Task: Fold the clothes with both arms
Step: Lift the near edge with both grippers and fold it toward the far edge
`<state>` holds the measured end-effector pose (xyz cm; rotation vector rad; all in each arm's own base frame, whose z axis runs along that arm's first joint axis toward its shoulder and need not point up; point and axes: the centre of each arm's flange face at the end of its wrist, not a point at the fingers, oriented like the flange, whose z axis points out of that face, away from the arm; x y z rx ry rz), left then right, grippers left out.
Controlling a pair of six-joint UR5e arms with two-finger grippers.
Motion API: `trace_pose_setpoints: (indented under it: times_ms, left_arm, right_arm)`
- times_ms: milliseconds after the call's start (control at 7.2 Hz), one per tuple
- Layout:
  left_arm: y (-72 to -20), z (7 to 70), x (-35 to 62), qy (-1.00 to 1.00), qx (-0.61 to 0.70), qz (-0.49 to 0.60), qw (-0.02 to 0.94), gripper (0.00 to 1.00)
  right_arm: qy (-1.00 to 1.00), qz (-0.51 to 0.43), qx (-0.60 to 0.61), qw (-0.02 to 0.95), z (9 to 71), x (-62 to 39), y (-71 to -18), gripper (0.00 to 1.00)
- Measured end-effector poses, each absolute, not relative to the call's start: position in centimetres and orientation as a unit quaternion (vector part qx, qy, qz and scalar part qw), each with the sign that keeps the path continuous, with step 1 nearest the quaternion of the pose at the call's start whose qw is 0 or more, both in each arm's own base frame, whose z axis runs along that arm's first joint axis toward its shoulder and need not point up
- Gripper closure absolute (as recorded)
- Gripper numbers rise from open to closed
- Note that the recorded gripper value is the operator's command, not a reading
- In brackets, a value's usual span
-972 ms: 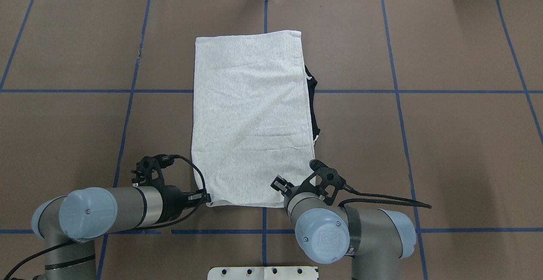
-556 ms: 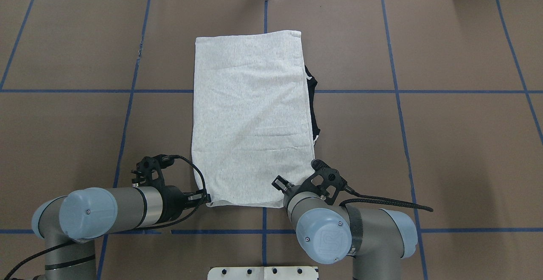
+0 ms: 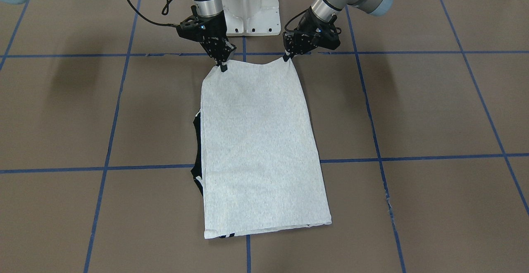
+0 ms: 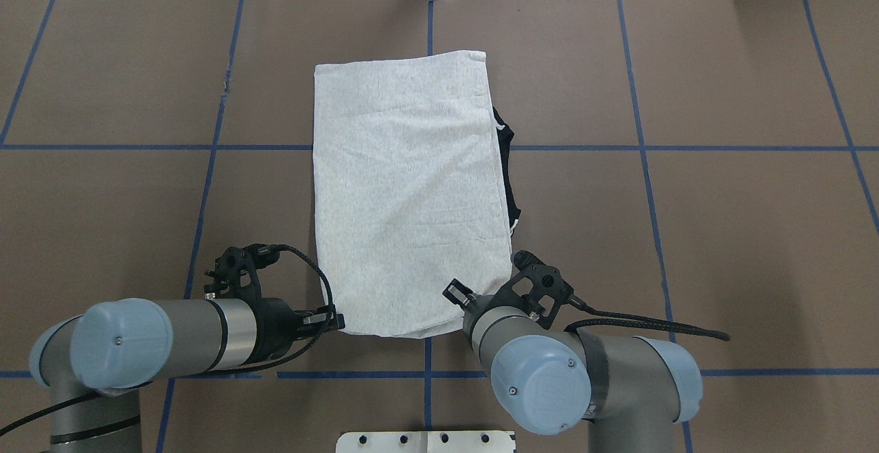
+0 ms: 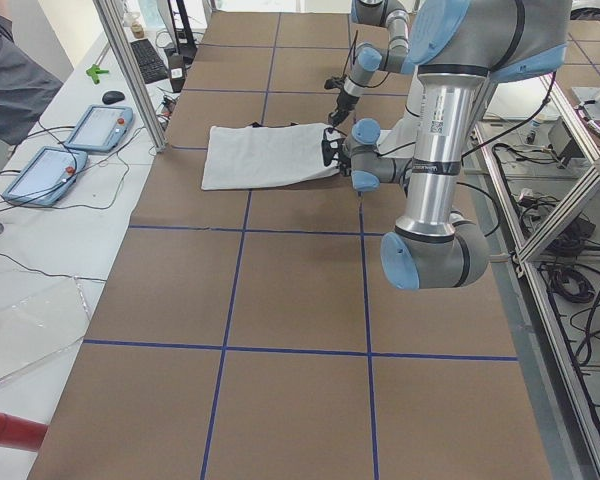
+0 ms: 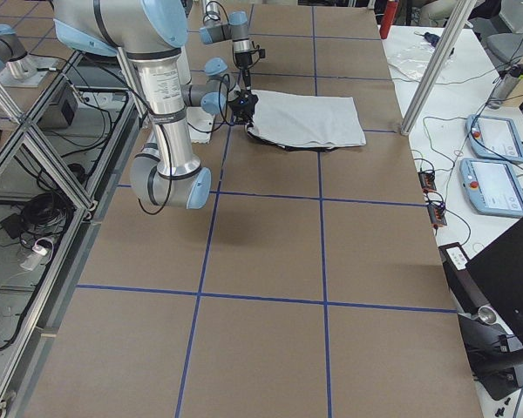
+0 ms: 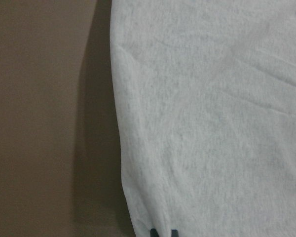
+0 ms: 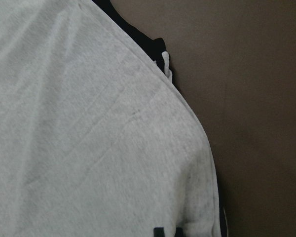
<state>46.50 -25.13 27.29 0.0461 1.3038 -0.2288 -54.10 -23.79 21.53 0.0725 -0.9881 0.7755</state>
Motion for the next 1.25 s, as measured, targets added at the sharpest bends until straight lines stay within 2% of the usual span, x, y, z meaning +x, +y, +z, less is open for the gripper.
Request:
trace_pose_setpoints:
  times_ms: [417, 694, 972, 1250]
  left_arm:
    - [-21.5, 16.8, 35.8, 0.61, -0.019, -0.073, 0.789, 1.0]
    - [-21.6, 14.7, 34.1, 0.608, -0.024, -0.072, 0.79, 1.0]
    - [-24.6, 14.9, 36.3, 0.593, -0.005, -0.088, 0.8, 1.0]
    - [-30.0, 17.0, 39.5, 0.559, 0.034, -0.098, 0.823, 1.0]
  right_arm:
    - [-0.473, 0.335, 0.009, 0.815, 13.3, -42.9, -18.7, 1.0]
    - [-0.471, 0.331, 0.009, 0.818, 12.1, -42.1, -18.4, 1.0]
    - [-0.463, 0.337, 0.031, 0.819, 10.9, -44.3, -20.8, 1.0]
    - [-0.46, 0.349, 0.06, 0.815, 11.1, -48.3, -25.4, 1.0]
